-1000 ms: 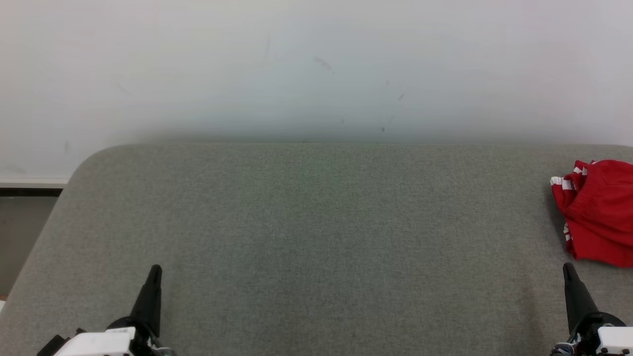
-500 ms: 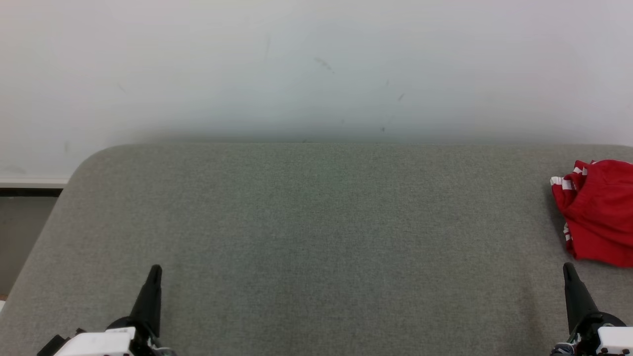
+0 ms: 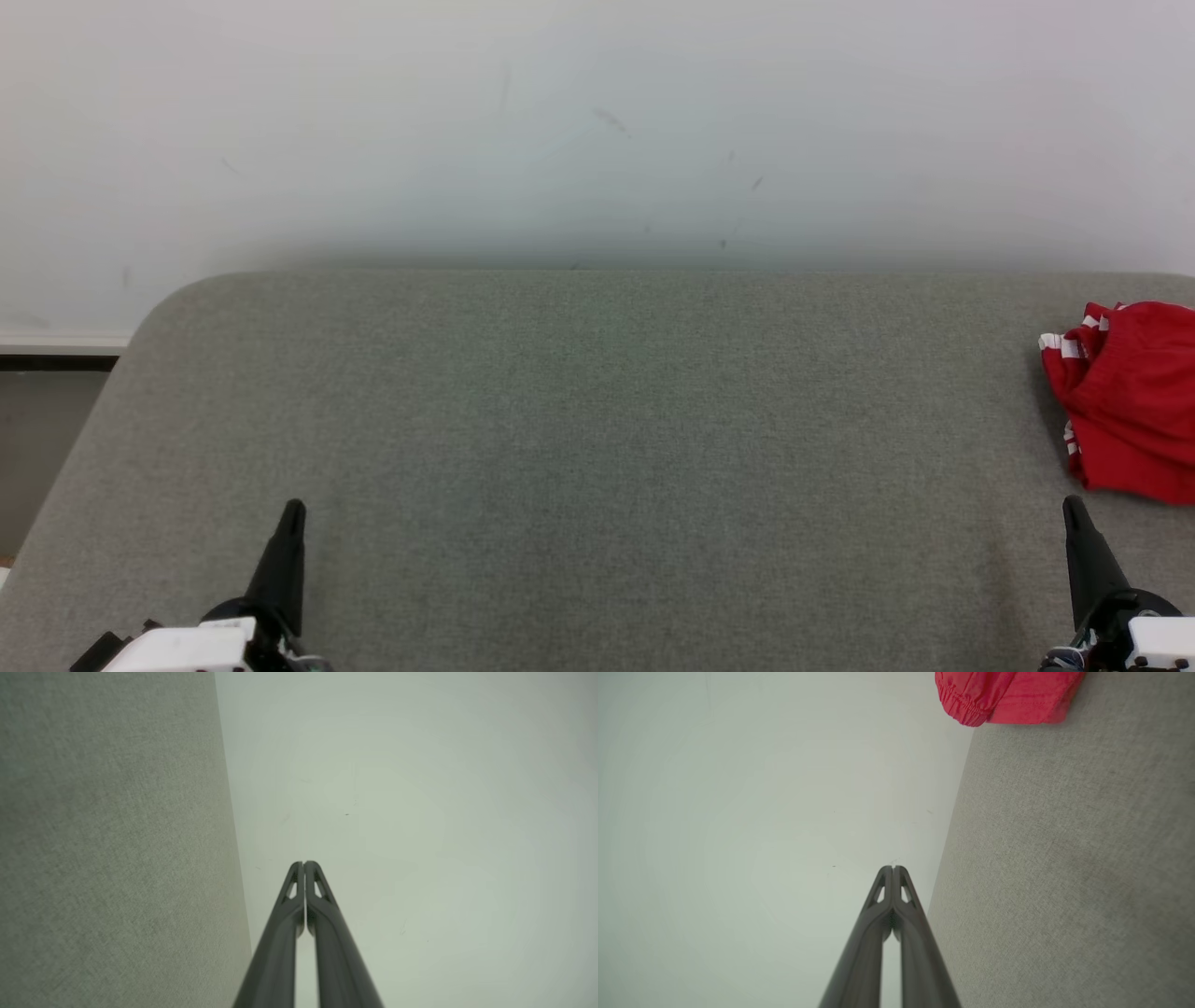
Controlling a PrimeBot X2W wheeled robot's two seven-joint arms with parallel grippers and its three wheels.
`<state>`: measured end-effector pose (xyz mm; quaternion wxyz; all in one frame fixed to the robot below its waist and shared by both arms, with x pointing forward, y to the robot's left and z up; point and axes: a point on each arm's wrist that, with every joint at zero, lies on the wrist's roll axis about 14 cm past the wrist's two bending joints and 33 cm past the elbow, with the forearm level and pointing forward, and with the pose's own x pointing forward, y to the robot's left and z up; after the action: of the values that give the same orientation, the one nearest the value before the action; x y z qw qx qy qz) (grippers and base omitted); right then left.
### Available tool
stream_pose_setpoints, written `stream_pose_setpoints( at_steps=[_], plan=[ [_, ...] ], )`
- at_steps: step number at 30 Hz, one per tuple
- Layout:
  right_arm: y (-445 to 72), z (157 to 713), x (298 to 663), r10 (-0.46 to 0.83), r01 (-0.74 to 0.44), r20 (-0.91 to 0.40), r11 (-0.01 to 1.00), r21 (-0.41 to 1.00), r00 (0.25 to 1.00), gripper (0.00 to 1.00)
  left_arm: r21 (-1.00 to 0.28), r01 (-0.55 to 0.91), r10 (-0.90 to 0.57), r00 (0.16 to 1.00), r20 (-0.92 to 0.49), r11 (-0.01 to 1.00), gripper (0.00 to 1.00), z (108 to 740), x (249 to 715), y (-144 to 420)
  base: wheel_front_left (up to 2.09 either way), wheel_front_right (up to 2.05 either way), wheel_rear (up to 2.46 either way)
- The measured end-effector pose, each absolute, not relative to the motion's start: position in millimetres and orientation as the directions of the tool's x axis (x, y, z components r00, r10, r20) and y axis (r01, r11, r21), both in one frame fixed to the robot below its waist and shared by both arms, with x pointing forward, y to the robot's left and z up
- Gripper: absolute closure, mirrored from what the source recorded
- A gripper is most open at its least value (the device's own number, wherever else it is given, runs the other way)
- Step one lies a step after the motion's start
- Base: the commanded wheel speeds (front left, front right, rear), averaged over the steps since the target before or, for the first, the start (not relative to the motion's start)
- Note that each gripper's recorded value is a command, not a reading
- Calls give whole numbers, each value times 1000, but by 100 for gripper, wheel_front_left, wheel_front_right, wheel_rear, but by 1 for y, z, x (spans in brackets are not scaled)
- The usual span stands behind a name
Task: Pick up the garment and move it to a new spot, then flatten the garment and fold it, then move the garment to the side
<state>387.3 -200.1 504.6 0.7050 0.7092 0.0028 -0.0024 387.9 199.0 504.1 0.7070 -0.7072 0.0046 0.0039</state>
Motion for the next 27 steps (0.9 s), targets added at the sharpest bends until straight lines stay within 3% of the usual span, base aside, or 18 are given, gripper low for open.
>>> stream_pose_setpoints(
  at_steps=[27],
  plan=[
    [-200,505,387,0,7,-7,-7,1000,1000,100,-1000,-12,-1,1000,-12,0,100,504,388,199,0,0,0]
  ],
)
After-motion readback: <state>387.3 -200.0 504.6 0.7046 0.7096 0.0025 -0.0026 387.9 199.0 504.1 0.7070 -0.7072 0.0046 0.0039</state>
